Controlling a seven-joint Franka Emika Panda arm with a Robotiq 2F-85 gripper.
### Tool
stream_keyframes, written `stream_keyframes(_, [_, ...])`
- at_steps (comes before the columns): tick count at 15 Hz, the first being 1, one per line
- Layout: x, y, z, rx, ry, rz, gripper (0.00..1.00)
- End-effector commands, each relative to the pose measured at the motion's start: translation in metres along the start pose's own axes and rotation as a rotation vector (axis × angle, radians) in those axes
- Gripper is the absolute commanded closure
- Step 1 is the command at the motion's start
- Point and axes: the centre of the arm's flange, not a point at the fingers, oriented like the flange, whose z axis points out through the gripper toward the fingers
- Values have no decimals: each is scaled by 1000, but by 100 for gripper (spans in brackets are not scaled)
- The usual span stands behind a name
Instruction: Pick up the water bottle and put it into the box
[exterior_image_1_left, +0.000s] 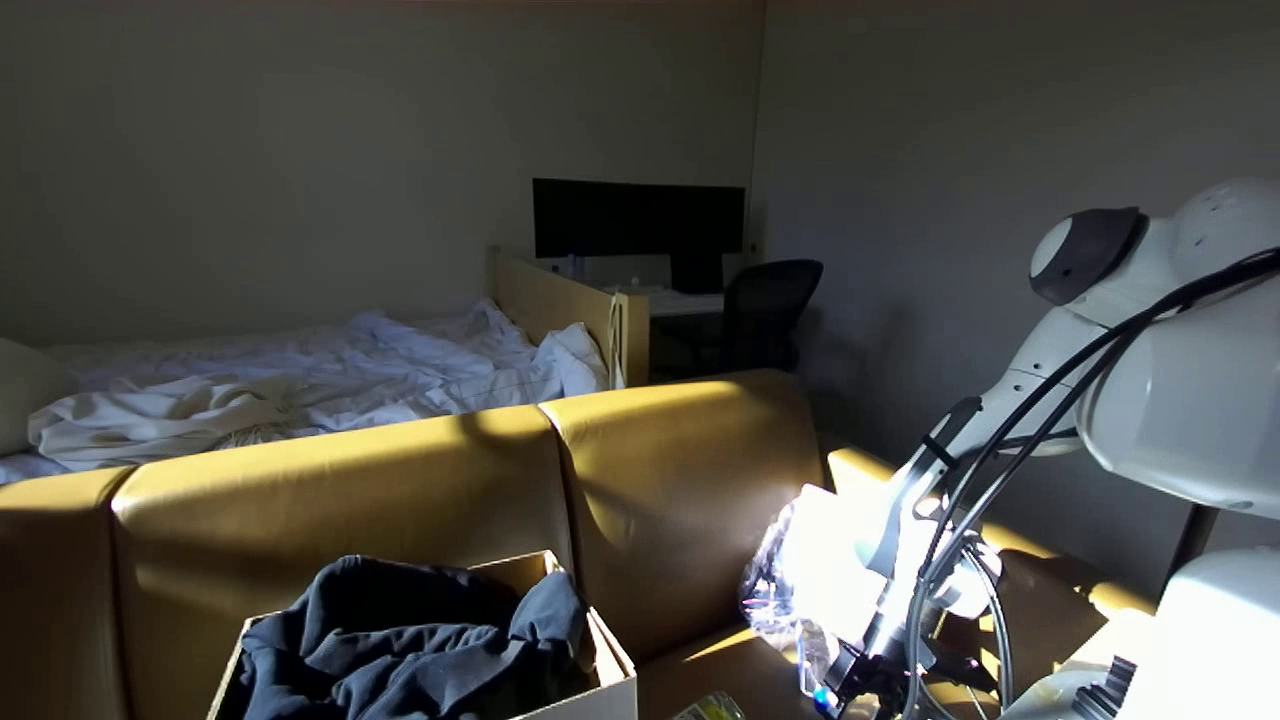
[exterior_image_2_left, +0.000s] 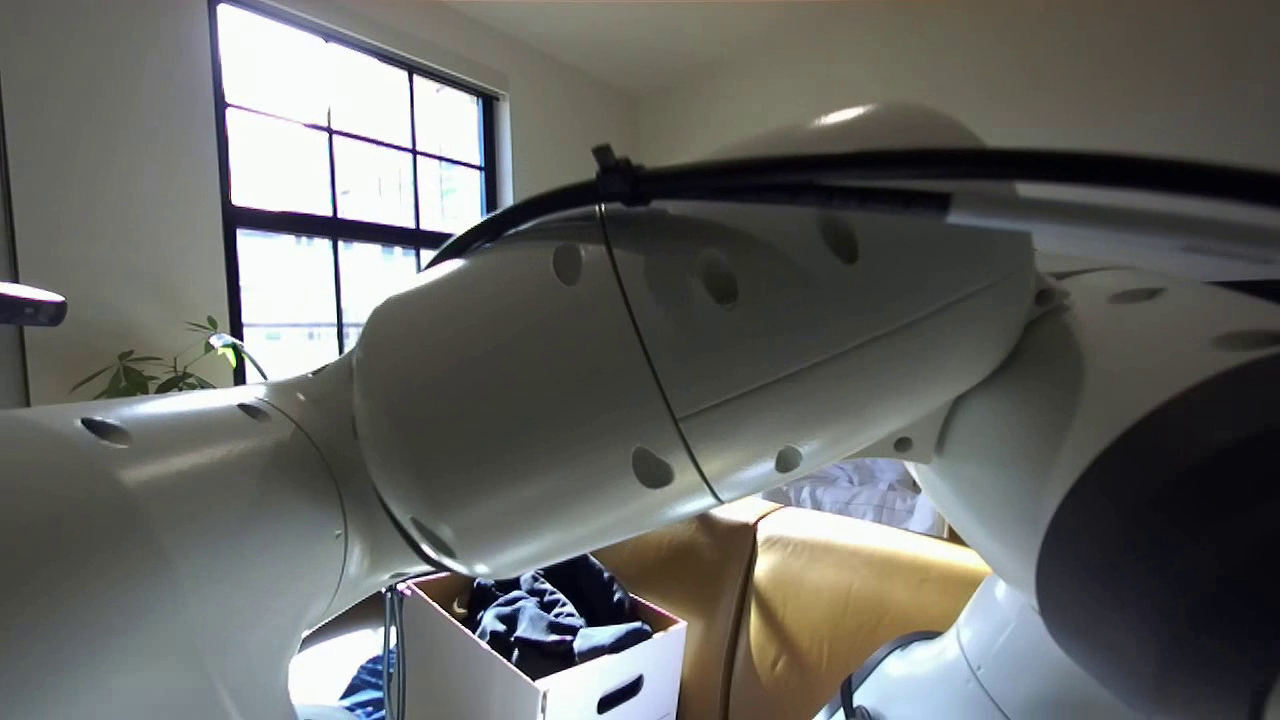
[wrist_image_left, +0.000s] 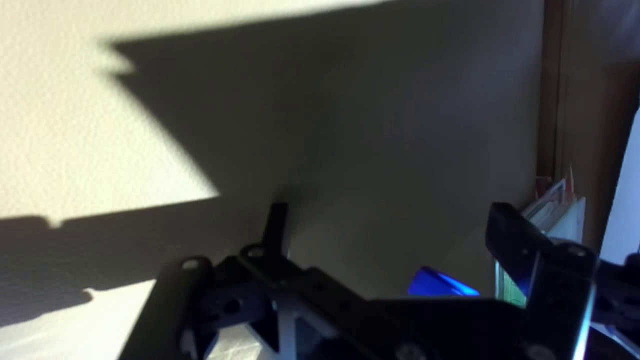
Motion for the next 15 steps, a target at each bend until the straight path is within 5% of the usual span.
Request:
stream_keyframes(1, [4,-4,5,-34,17,-21,0])
stream_keyframes(7, [1,-6,4,38,47,33,0])
stream_keyframes(15, [-7,-5,-5,145,276,168,0])
